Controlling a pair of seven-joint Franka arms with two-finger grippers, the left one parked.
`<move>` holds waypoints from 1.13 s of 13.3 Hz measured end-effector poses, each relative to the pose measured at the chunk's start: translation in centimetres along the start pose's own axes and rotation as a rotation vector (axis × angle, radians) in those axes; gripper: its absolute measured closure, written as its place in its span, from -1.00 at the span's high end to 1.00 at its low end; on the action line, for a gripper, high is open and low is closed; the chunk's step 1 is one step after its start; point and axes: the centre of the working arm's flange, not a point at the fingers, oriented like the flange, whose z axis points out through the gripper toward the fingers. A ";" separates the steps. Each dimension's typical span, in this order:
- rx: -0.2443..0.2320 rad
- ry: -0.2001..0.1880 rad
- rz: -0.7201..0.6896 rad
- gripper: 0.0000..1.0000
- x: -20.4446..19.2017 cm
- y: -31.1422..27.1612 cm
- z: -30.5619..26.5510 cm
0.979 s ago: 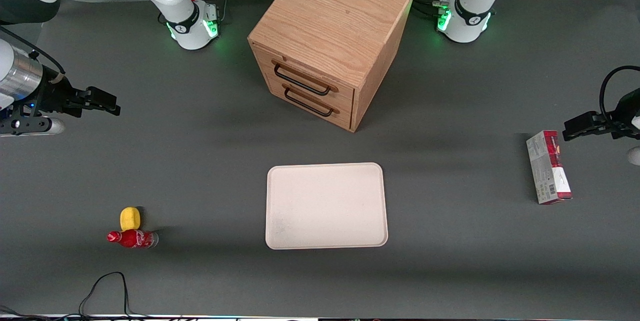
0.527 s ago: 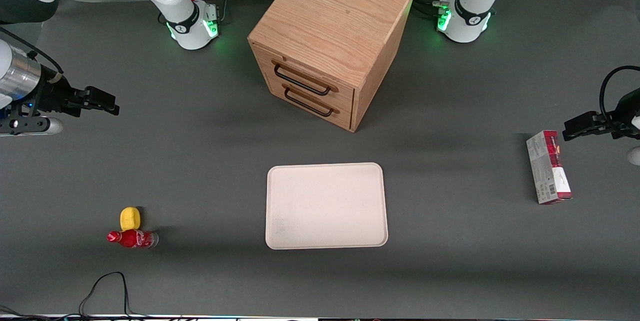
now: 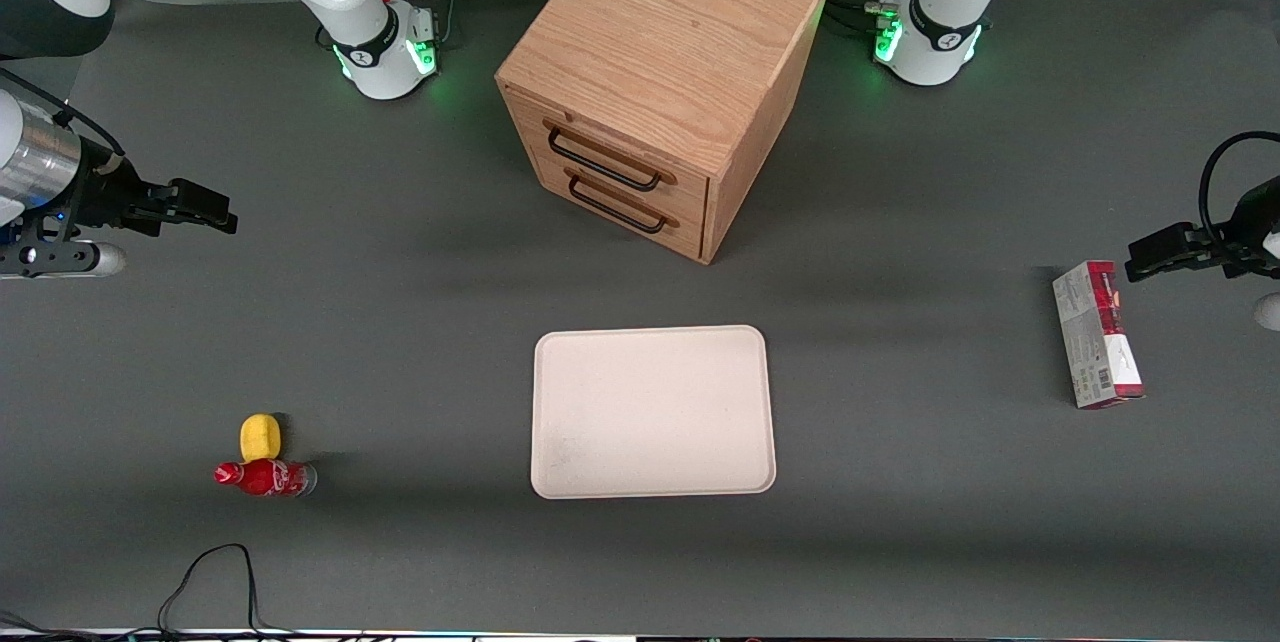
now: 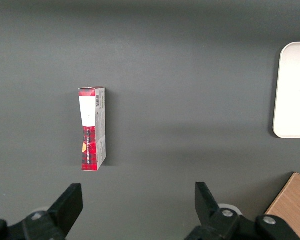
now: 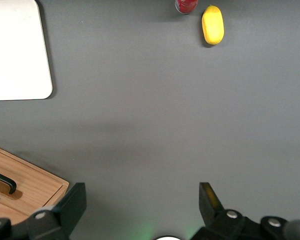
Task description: Place coke bottle on tray
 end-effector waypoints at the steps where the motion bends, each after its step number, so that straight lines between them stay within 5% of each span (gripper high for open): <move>1: 0.000 0.000 0.000 1.00 0.0 0.0 0.0; 8: 0.000 0.002 0.018 1.00 1.7 0.8 0.3; 15: -0.020 0.061 0.128 1.00 13.2 7.9 1.8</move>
